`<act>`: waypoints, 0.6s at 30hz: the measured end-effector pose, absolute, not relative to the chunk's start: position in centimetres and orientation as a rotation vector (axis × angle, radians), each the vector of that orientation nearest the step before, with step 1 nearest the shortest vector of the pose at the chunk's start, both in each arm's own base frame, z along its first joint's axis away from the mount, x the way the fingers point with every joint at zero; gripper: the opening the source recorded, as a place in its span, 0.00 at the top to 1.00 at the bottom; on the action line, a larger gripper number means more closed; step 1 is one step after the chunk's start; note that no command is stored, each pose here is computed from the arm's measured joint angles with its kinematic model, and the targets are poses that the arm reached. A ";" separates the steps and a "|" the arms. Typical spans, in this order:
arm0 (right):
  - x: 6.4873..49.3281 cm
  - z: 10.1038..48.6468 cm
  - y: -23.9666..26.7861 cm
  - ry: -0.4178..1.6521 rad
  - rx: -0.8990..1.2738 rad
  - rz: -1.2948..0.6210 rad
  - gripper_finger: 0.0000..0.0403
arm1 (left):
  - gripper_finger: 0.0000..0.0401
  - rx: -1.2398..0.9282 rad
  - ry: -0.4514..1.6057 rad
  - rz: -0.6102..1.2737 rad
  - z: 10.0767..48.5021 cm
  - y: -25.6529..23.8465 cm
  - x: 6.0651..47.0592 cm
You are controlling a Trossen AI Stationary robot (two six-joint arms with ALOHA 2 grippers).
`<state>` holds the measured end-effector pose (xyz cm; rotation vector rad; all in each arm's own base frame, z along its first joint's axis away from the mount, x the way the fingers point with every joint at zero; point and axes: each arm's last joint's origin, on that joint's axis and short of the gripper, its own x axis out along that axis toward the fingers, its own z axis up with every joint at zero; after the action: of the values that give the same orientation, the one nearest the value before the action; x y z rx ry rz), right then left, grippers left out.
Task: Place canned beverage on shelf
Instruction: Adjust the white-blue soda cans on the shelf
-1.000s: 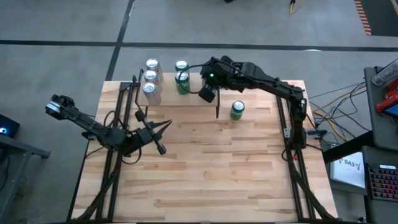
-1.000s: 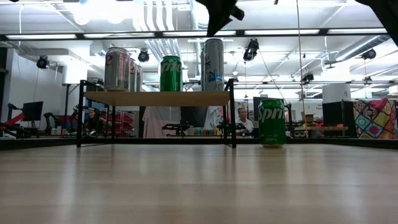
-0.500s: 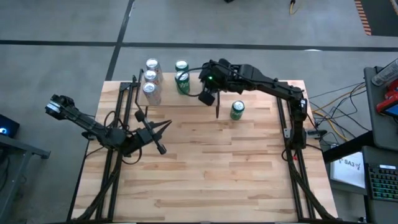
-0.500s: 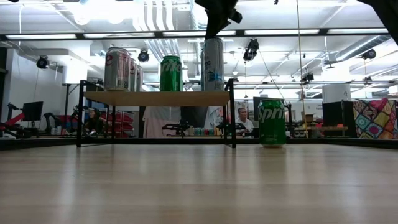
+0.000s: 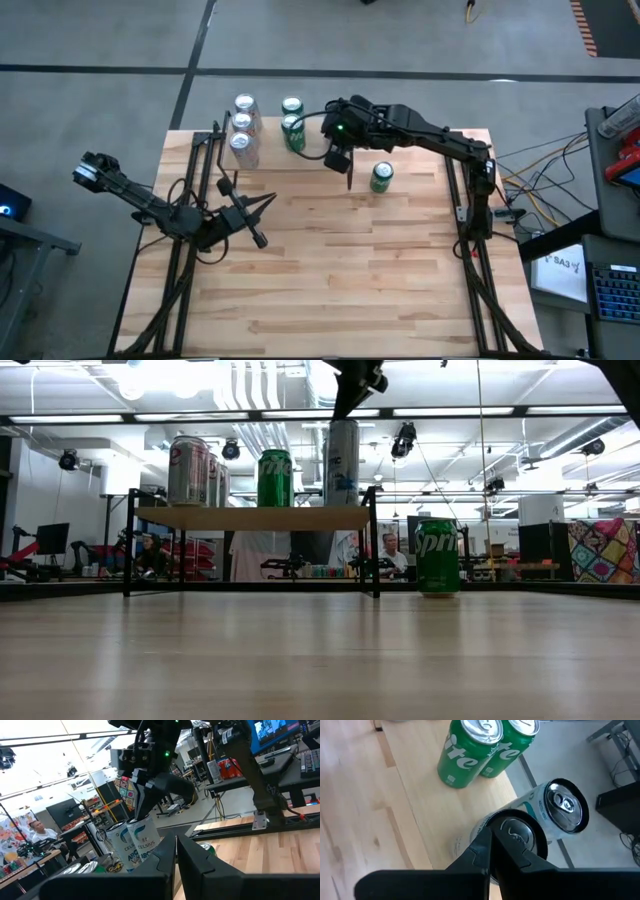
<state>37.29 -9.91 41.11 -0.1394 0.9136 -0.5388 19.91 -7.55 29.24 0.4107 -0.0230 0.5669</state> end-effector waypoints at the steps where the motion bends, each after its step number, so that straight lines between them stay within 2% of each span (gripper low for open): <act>1: 37.1 41.2 -9.9 0.916 -0.140 -0.536 0.98 | 1.00 0.410 -0.023 0.567 29.2 -7.5 19.9; 18: 36.5 42.5 -9.6 0.850 -0.118 -0.529 0.98 | 1.00 0.418 -0.021 0.567 29.2 -7.5 19.9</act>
<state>36.48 -9.65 42.45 -0.1183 0.8496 -0.5286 19.91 -7.55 29.24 0.4181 -0.0209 0.5672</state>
